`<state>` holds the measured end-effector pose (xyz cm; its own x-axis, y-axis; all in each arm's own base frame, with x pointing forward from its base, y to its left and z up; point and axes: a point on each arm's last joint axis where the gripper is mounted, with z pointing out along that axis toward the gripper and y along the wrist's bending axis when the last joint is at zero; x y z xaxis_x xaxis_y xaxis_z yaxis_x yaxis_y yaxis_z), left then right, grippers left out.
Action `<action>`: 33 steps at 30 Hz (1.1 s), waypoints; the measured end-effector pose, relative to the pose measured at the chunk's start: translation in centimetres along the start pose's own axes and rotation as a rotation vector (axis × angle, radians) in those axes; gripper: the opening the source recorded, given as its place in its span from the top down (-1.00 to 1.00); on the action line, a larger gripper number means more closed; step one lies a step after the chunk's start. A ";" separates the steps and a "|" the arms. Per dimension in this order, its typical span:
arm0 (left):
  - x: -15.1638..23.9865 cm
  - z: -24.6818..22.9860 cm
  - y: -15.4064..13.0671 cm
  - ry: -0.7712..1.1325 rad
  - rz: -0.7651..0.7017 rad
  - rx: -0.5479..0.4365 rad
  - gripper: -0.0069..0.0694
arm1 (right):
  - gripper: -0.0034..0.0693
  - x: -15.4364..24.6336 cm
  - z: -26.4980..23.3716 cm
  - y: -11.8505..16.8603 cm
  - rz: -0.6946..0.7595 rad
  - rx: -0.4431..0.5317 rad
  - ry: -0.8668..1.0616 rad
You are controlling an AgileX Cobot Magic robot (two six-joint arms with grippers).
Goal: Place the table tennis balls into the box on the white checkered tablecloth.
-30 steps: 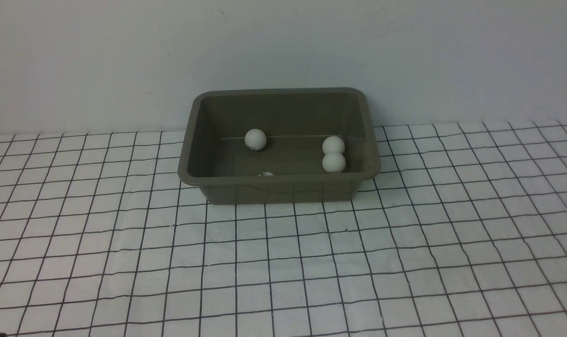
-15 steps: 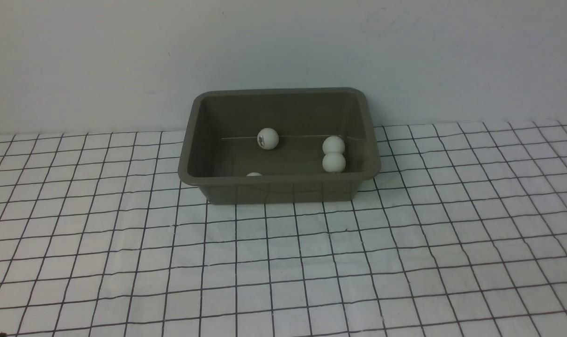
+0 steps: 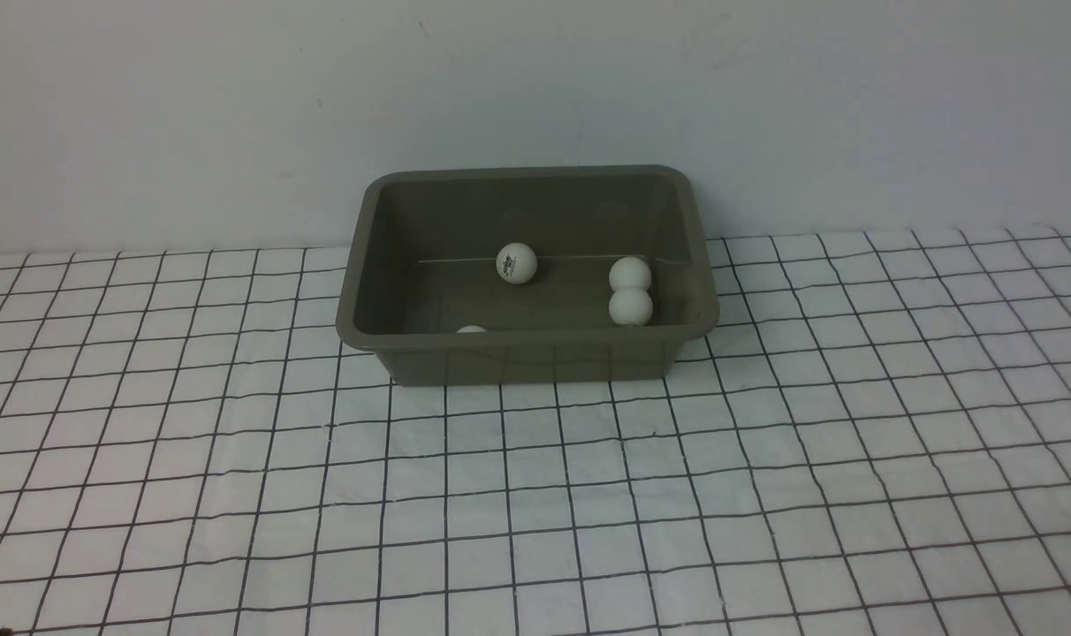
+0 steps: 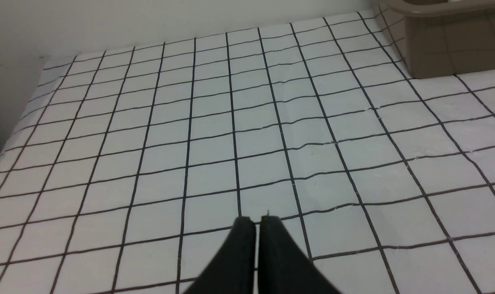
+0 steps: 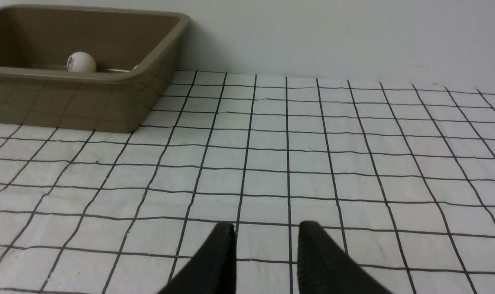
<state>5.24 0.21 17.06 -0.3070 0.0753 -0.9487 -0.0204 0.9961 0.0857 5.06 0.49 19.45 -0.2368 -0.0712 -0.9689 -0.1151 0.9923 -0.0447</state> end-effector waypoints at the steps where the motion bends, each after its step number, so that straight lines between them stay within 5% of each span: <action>1: 0.0 0.0 0.0 0.000 0.000 0.000 0.83 | 0.34 0.0 0.0 0.0 0.000 0.000 0.000; 33: 0.0 0.0 0.0 0.000 0.000 0.000 0.83 | 0.34 1.3 0.6 0.0 -0.012 0.003 -0.016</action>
<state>5.24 0.21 17.06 -0.3070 0.0753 -0.9487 -0.0204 0.9961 0.0857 5.36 0.51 18.00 -0.2199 -0.0817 -0.9721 -0.1152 0.9917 -0.0573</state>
